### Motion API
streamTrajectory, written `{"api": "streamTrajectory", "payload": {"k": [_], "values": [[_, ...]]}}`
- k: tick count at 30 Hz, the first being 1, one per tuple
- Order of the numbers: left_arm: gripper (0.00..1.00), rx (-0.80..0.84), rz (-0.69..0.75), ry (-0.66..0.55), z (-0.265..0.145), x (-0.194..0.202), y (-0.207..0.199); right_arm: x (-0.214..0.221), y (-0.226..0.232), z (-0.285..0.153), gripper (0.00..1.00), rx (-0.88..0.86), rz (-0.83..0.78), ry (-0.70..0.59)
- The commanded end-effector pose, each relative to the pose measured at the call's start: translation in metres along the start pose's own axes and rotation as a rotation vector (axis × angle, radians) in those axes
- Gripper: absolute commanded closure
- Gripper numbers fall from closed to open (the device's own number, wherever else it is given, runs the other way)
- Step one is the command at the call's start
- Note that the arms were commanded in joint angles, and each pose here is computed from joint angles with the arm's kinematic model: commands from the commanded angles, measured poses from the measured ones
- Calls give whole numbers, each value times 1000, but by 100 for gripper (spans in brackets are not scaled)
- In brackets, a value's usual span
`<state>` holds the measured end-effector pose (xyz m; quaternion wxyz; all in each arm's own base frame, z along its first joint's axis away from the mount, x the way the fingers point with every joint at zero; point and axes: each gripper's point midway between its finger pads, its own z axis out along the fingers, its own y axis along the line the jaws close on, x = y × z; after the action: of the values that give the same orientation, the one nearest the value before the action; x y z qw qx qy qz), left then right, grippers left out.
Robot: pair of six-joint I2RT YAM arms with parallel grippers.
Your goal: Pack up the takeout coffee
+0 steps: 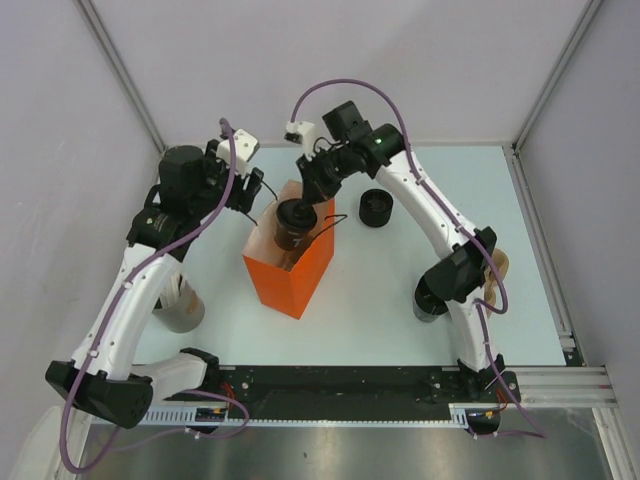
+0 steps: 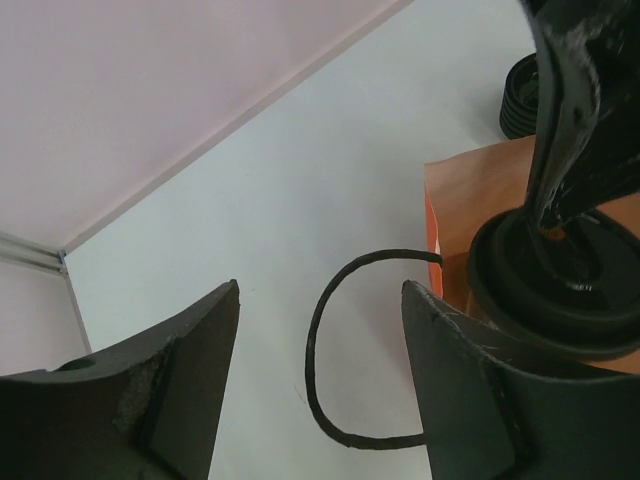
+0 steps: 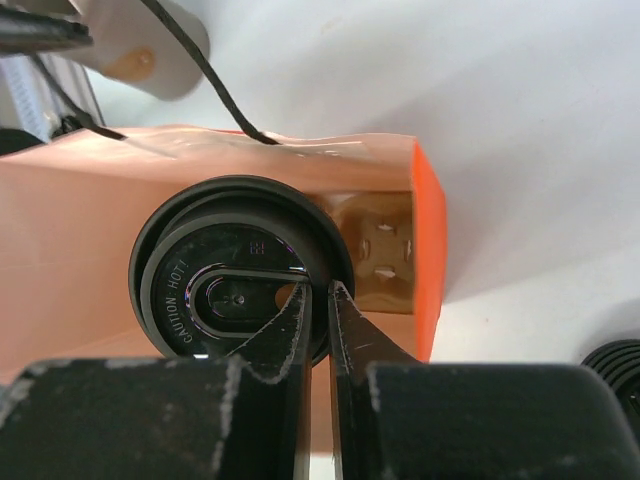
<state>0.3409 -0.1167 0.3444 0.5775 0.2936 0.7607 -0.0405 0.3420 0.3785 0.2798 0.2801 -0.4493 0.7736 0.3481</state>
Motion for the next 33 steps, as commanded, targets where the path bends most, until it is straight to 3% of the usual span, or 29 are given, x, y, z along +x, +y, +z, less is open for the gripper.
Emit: {"api": "streamTrajectory", "payload": {"k": [1,12,24,33], "values": [[32,4,-26,-43,5,-6,0,4,11,10,100,43,-90,49],[58,-1,-38,-24,12,2,0,33,14,24,100,57,-124,156],[78,-38,-69,10,19,11,6,42,21,25,100,77,-193,185],[82,-122,-97,53,24,21,20,60,30,28,100,45,-253,218]]}}
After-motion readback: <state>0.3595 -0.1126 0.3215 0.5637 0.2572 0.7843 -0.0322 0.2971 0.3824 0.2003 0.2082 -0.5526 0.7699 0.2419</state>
